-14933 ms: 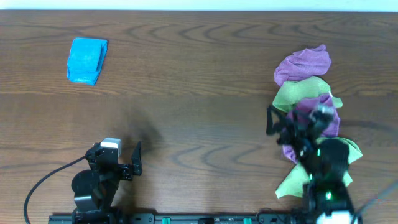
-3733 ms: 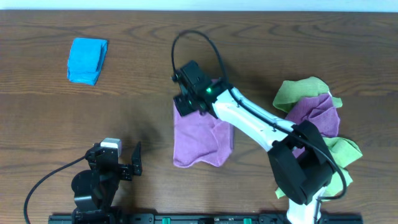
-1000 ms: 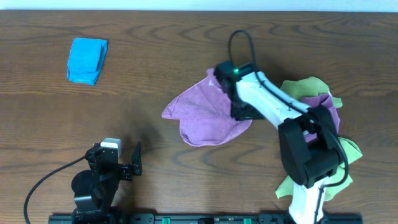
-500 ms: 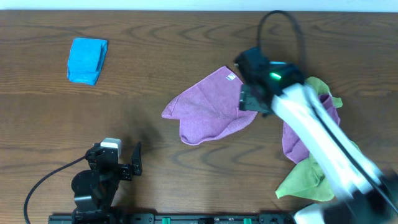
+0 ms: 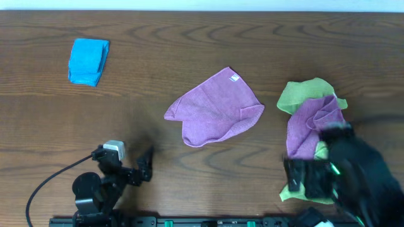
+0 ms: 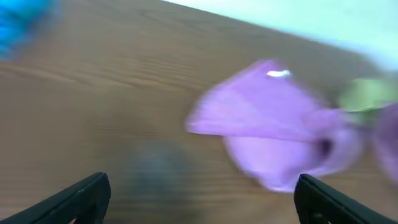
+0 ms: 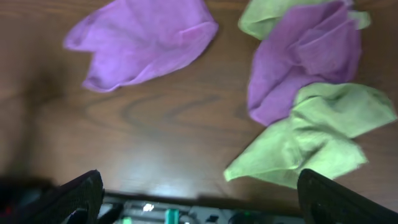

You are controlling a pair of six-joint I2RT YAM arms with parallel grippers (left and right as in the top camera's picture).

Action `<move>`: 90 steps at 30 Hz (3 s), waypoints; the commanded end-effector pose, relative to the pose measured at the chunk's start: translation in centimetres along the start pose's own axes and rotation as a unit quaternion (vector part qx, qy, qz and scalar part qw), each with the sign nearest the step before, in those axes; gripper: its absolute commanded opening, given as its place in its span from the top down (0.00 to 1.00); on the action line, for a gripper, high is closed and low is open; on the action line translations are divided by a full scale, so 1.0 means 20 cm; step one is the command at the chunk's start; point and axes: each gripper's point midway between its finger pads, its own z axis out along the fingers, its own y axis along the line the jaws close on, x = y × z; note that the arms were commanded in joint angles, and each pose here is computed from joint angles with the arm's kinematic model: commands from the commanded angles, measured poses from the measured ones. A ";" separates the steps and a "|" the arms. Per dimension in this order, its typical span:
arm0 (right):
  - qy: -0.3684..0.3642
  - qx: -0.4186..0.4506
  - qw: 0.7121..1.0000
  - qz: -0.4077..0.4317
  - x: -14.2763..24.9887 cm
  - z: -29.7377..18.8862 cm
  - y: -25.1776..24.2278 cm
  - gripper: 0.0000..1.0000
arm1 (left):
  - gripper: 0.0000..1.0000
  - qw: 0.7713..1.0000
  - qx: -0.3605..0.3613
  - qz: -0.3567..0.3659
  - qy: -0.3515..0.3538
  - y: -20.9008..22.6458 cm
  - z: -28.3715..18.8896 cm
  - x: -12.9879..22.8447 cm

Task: Fold the cloth
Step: 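Release the purple cloth and retract the right arm to rest, then reach the left gripper to the purple cloth's left corner and grasp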

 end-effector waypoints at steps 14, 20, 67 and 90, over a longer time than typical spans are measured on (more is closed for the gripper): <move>-0.020 -0.094 0.995 -0.027 0.20 -0.15 0.00 0.01 | 0.04 0.931 0.174 -0.321 0.035 -0.31 -0.04 -0.12; -0.044 -0.105 0.993 -0.041 0.14 -0.16 0.03 0.01 | 0.04 0.950 0.121 -0.279 0.065 -0.23 0.04 -0.13; -0.092 -0.043 0.994 -0.041 0.05 -0.15 -0.07 0.01 | 0.27 0.875 -0.227 0.144 0.402 0.06 0.95 0.10; -0.094 -0.042 0.994 -0.040 0.04 -0.15 -0.07 0.03 | 0.94 0.877 -0.183 0.157 0.416 -0.08 0.97 0.17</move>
